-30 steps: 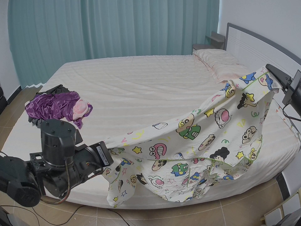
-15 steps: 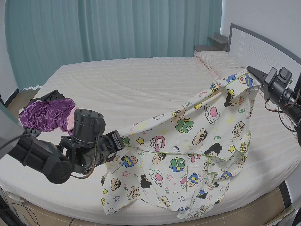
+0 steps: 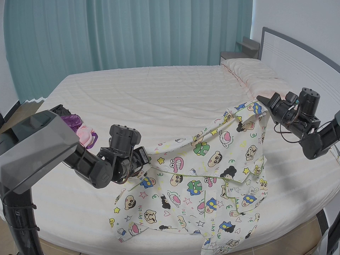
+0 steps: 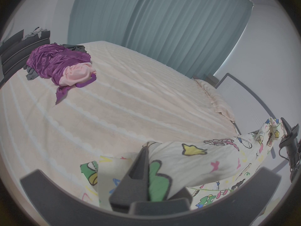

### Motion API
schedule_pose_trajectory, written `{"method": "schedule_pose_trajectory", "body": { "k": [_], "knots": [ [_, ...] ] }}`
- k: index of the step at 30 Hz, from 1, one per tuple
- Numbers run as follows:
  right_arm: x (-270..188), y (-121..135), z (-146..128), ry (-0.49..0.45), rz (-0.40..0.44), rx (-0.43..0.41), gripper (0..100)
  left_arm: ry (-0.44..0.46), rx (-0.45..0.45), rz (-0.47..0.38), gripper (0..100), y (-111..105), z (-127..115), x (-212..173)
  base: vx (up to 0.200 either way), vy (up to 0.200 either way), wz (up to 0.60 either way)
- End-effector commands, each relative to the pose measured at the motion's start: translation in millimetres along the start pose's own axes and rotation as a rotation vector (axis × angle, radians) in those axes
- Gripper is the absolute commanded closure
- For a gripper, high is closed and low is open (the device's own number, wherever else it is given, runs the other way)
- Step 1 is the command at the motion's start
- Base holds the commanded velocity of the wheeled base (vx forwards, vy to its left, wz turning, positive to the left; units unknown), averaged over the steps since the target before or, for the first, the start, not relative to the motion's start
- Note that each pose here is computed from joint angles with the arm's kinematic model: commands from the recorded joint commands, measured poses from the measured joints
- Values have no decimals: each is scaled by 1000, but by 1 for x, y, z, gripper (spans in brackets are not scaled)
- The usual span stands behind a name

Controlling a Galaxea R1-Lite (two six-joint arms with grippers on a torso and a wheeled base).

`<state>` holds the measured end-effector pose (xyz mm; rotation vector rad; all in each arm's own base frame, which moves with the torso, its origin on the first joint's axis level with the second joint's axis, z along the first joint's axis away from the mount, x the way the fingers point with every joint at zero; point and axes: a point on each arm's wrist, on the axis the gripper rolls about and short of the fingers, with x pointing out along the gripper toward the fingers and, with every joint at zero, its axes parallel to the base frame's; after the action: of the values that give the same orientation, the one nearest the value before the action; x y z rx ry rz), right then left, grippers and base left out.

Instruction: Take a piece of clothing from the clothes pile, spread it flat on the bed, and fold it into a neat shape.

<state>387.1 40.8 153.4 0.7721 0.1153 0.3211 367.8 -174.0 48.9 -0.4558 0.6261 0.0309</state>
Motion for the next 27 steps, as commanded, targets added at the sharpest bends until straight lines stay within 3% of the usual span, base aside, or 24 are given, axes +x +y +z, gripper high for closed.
{"method": "schedule_pose_trajectory", "body": {
  "k": [1,3,4,5,11,20,24,27],
  "knots": [
    [43,-45,-36,22,-92,19,100,37,-12,79,100,18,-9,50,0,0,0],
    [47,-47,-40,29,-97,21,100,42,-13,89,100,20,-10,54,0,0,0],
    [55,-54,-47,39,-101,29,100,55,-15,111,0,24,-10,65,0,0,0],
    [59,-57,-50,42,-100,33,0,57,-16,118,0,26,-10,70,0,0,0],
    [90,-78,-71,25,-108,43,0,27,-52,146,0,39,4,91,0,0,0],
    [120,-89,-53,-110,-210,202,0,-98,-143,166,0,64,52,106,0,0,0],
    [122,-104,-55,-79,-292,225,0,-133,-166,183,0,74,73,113,0,0,0],
    [125,-107,-50,-117,-318,235,0,-142,-181,195,0,78,85,114,0,0,0]
  ]
}}
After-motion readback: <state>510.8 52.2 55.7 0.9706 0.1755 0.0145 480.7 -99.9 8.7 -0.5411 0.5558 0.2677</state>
